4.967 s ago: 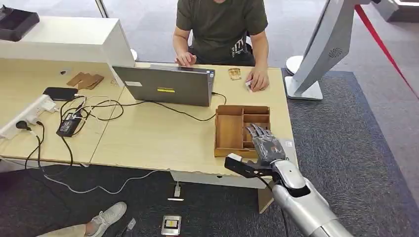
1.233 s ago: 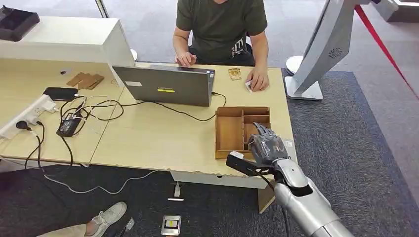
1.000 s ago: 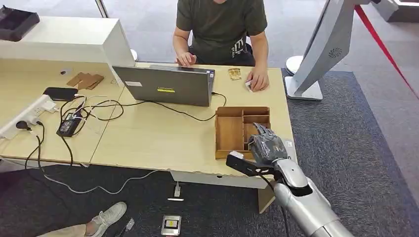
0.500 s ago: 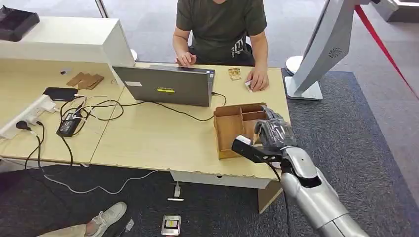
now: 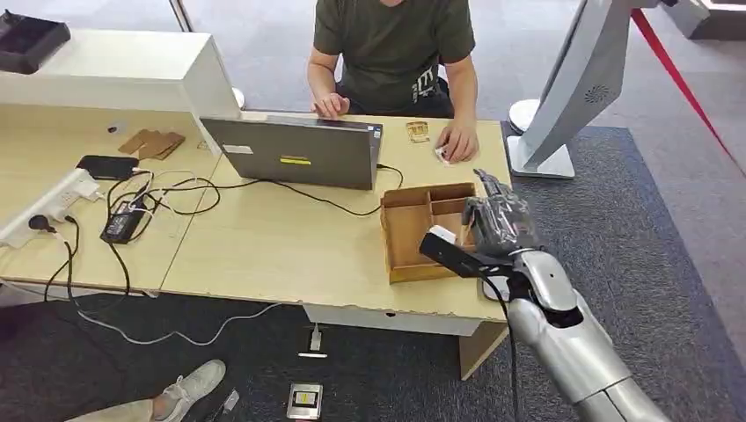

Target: Pass the card to the sensor for recognition and then transmit it.

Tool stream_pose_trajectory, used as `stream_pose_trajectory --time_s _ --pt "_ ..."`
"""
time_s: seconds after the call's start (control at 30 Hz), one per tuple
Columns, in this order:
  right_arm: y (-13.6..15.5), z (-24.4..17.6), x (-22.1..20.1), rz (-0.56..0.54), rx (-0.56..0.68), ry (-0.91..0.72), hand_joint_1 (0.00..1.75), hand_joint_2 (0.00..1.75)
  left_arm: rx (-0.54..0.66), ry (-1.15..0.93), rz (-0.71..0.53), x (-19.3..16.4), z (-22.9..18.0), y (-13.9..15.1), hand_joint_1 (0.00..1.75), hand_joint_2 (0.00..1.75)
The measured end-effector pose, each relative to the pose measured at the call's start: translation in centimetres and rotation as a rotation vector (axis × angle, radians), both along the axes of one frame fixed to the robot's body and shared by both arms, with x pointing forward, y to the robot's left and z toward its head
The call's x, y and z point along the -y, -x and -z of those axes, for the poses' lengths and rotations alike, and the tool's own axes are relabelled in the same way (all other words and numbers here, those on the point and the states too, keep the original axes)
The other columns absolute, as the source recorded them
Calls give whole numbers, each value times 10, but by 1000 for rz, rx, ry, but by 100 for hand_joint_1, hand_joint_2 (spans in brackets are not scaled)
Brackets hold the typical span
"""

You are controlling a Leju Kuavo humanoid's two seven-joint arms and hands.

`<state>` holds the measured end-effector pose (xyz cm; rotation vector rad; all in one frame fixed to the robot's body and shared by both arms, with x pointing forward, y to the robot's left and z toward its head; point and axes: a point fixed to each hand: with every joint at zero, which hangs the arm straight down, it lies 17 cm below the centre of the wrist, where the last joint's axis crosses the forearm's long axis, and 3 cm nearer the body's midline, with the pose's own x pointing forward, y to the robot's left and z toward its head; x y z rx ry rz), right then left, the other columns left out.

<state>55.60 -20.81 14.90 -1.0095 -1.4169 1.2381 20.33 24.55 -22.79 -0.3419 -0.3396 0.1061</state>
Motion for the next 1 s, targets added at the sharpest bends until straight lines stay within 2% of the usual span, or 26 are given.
stream_pose_trajectory --time_s 0.47,0.7,1.0 --pt "-31 -77 -62 -132 73 -132 175 175 -13 -11 73 9 -2 -4 0 175" --pt "-46 -91 -81 -158 59 -136 175 175 -15 -7 92 15 -3 -6 0 175" --pt "-51 -79 -90 -162 11 -134 175 175 -14 -4 92 17 -3 -5 0 175"
